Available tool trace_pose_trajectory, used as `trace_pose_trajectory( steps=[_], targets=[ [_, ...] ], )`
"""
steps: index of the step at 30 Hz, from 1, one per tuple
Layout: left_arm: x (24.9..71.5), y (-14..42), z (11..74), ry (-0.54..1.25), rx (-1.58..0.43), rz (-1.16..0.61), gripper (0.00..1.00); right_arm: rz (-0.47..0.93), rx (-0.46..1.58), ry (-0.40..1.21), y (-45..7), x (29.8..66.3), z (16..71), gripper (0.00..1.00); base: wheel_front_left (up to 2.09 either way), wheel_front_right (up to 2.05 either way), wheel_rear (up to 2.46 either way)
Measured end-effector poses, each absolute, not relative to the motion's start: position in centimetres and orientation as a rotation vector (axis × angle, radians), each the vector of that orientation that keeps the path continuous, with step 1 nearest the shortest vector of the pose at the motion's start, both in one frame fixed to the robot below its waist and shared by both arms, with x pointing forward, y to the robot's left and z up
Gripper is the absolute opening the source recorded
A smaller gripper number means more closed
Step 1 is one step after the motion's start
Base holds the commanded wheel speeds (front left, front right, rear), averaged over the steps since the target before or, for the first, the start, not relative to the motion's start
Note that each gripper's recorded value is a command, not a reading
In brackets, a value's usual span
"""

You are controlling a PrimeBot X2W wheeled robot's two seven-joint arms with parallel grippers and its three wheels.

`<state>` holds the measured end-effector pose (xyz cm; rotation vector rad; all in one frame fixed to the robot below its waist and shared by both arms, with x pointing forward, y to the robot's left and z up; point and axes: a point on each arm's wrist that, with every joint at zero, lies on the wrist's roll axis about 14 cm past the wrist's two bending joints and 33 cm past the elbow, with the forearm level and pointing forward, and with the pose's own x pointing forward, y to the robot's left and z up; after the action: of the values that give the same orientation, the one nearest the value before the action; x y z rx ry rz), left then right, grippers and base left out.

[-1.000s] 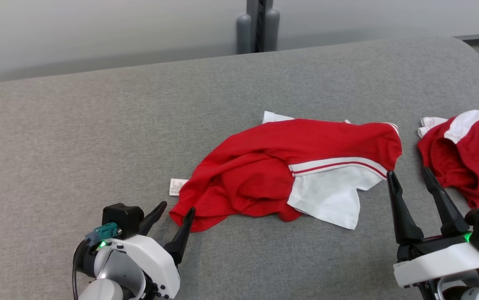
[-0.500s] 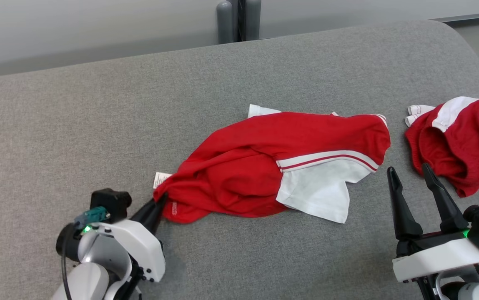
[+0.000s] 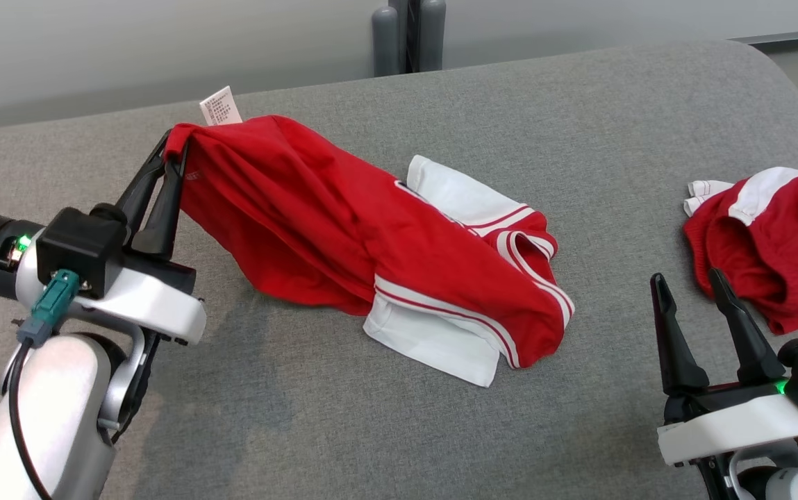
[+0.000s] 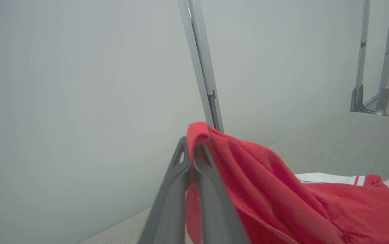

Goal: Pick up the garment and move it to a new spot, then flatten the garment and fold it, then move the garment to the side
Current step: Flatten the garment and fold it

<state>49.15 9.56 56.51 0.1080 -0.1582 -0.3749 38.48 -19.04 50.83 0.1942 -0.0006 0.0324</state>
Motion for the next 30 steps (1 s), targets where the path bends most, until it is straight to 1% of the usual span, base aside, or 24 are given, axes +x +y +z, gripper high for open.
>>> trace_pose_trajectory(
  steps=[3,4,5,6,12,18,19,20,21,23,26,30],
  targets=[
    [48.3,10.1,55.0,-0.128,0.113,-0.359,0.00,0.032,0.198,0.003,-19.0,38.6,50.7,1.00,0.00,0.00,0.00],
    [46.7,11.3,51.1,-0.021,0.092,-0.315,0.00,0.030,0.206,0.010,-19.0,38.7,50.4,1.00,0.00,0.00,0.00],
    [46.1,11.8,49.8,0.012,0.080,-0.300,0.00,0.028,0.206,0.013,-19.1,38.8,50.3,1.00,0.00,0.00,0.00],
    [46.1,11.8,49.8,0.012,0.080,-0.300,0.00,0.028,0.206,0.013,-19.1,38.8,50.3,1.00,0.00,0.00,0.00],
    [42.3,14.5,43.1,0.197,0.019,-0.196,0.00,0.048,0.212,0.032,-18.5,39.3,49.7,1.00,0.00,0.00,0.00],
    [39.4,14.5,38.6,0.332,-0.062,-0.169,0.00,0.076,0.211,0.038,-17.8,40.2,49.7,1.00,0.00,0.00,0.00],
    [39.1,14.6,38.1,0.346,-0.077,-0.159,0.08,0.078,0.211,0.037,-17.8,40.3,49.8,1.00,0.00,0.00,0.00],
    [38.8,14.6,37.7,0.362,-0.105,-0.144,0.46,0.080,0.211,0.037,-17.7,40.4,49.8,1.00,0.00,0.00,0.00],
    [38.7,14.7,37.6,0.363,-0.118,-0.130,1.00,0.083,0.210,0.036,-17.7,40.4,49.8,1.00,0.00,0.00,0.00],
    [39.0,15.4,38.3,0.332,-0.159,-0.079,1.00,0.090,0.209,0.033,-17.5,40.6,50.0,1.00,0.00,0.00,0.00],
    [39.9,16.2,40.2,0.265,-0.180,-0.048,1.00,0.099,0.208,0.021,-17.3,40.6,50.5,1.00,0.00,0.00,0.00],
    [41.4,17.5,44.5,0.123,-0.200,-0.016,1.00,0.105,0.204,0.001,-17.2,40.7,51.3,1.00,0.00,0.00,0.00]
  ],
)
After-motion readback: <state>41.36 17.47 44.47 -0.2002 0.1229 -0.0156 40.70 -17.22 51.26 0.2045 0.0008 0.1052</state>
